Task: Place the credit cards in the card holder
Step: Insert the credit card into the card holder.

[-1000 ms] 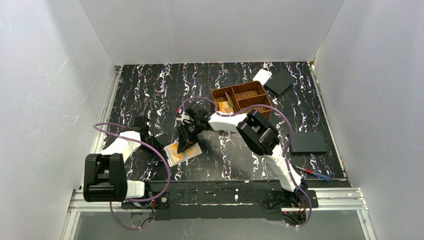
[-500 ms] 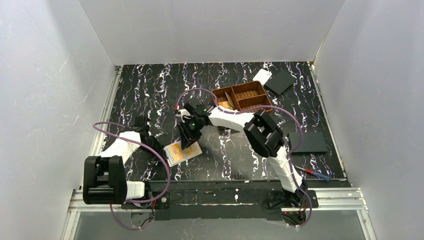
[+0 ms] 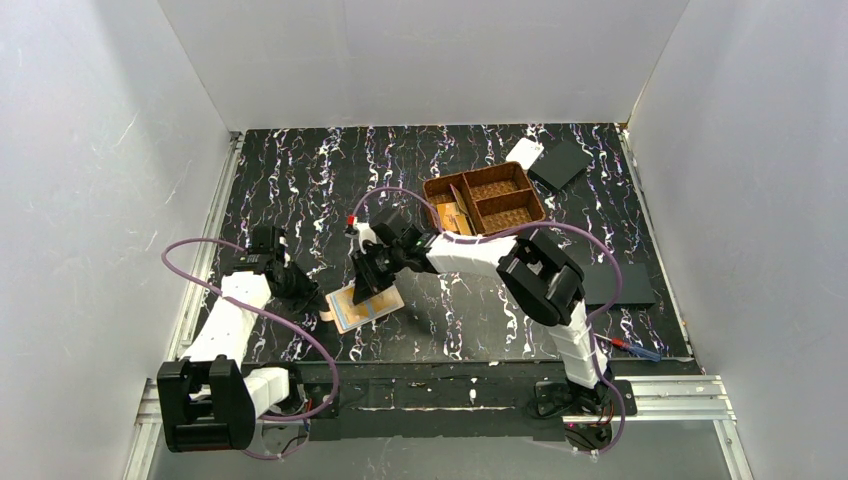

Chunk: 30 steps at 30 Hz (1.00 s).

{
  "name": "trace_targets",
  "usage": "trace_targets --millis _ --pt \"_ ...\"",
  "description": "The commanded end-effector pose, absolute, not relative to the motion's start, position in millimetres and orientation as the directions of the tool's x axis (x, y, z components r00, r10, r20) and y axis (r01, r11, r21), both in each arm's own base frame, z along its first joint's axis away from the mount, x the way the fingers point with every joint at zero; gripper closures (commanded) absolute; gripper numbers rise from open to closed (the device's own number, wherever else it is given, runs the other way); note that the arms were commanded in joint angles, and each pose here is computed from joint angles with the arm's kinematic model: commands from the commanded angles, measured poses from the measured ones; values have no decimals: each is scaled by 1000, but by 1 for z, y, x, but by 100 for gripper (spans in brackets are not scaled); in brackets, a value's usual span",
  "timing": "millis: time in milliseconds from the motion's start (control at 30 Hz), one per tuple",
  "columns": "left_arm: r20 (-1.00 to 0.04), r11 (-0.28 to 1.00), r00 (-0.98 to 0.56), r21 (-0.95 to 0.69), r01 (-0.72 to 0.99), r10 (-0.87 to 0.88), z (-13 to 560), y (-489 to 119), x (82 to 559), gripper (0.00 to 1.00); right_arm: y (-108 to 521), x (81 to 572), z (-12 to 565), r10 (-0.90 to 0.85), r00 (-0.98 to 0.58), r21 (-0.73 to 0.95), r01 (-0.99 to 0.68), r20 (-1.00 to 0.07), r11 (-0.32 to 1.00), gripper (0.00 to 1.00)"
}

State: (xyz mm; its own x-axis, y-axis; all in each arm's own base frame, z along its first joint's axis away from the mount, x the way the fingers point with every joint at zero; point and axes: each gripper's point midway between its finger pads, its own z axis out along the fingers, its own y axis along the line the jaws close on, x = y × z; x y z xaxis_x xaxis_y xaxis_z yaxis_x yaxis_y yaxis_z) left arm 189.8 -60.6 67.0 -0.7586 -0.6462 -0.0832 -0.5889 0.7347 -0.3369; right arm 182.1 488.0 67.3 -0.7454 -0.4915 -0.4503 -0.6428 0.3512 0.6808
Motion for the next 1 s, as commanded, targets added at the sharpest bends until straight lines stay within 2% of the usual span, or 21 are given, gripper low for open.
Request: trace_targets --millis 0,133,433,967 --pt "-62 724 -756 -351 -594 -651 76 -60 188 84 520 179 101 -418 -696 657 -707 -583 261 78" --pt "-70 719 -753 -367 -590 -654 78 -60 190 84 524 184 88 -406 -694 625 -717 -595 308 79" --pt "-31 705 -758 -393 -590 -652 71 -68 186 85 526 190 68 -435 -683 595 -728 -587 340 93" --pt "12 694 -768 -420 -585 -641 63 -76 187 85 516 203 42 -454 -687 517 -727 -568 453 98"
